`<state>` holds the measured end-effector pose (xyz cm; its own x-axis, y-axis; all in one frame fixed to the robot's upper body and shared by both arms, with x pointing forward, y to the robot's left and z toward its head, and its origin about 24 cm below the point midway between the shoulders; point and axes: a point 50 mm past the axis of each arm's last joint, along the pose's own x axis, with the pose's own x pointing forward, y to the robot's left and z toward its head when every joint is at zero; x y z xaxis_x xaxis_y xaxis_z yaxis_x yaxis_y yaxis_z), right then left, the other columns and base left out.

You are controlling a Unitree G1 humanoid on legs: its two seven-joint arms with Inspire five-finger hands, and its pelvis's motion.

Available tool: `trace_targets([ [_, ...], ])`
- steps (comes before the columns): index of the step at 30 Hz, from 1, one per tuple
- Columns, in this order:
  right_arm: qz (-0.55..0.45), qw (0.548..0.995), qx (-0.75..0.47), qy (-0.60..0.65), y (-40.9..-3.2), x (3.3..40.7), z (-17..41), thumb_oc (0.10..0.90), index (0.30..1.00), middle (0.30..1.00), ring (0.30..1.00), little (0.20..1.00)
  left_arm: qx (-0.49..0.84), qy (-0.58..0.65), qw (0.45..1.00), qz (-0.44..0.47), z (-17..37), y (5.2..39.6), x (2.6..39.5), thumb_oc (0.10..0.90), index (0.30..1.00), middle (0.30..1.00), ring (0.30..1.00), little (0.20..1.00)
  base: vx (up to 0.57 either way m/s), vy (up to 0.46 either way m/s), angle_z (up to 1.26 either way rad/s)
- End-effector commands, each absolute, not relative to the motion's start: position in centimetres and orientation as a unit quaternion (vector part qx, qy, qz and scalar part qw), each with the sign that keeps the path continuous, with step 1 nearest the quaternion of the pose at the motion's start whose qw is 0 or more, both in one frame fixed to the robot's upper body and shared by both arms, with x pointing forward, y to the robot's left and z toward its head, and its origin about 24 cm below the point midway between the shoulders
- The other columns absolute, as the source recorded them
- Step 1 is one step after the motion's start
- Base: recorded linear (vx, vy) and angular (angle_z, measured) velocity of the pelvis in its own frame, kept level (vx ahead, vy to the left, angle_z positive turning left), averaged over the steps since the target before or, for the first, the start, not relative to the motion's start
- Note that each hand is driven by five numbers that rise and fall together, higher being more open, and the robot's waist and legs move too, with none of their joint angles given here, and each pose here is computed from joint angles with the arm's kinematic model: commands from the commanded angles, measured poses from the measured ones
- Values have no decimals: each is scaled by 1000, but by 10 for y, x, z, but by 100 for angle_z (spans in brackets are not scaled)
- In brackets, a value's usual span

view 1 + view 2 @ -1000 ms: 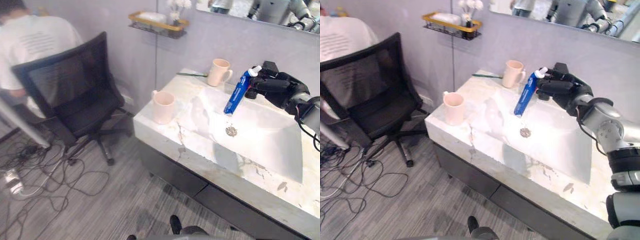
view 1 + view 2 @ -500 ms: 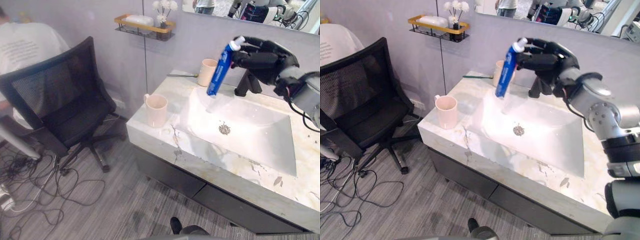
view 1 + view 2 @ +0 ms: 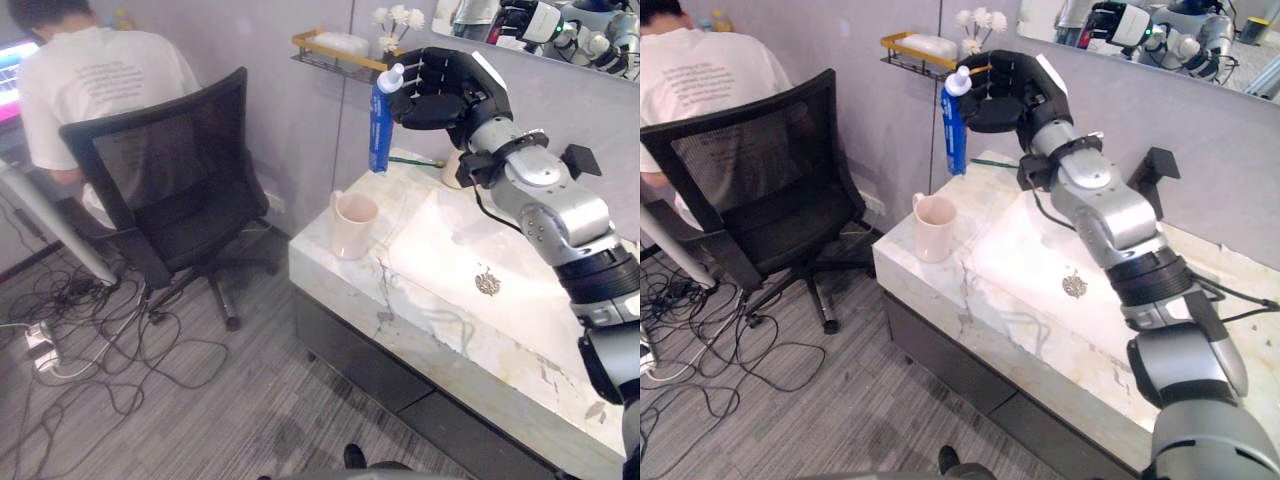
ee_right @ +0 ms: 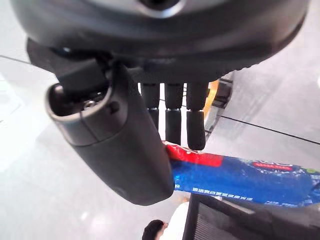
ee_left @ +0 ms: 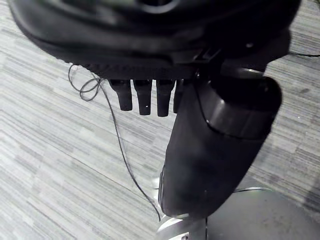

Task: Organize the bathroom.

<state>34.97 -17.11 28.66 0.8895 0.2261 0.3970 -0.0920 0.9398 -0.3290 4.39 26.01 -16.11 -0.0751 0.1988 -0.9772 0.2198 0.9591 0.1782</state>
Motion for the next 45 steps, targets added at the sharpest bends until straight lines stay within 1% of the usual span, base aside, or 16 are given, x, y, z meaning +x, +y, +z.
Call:
trace_targets([
  [1,29,905,-116,-407,-174,321,358,400,300,300,300,300,156,778,609,2,-158,274,5,800,900,900,900,900,18,7,6],
  [7,13,914,-108,-390,-176,325,344,400,300,300,300,300,160,779,606,-7,-159,272,1,800,900,900,900,900,-3,13,11],
  [10,11,920,-97,-379,-185,326,339,400,300,300,300,300,153,776,612,-12,-157,276,6,800,900,900,900,900,-32,54,5],
  [17,14,923,-93,-373,-190,326,335,400,300,300,300,300,146,770,621,-7,-159,271,9,800,900,900,900,900,-6,14,0],
  [29,16,919,-101,-381,-185,325,336,400,300,300,300,300,137,772,620,-12,-160,267,8,800,900,900,900,900,-8,23,-4],
  [45,35,920,-75,-383,-180,324,340,400,300,300,300,300,123,771,625,-14,-163,258,9,800,900,900,900,900,-8,19,-1],
])
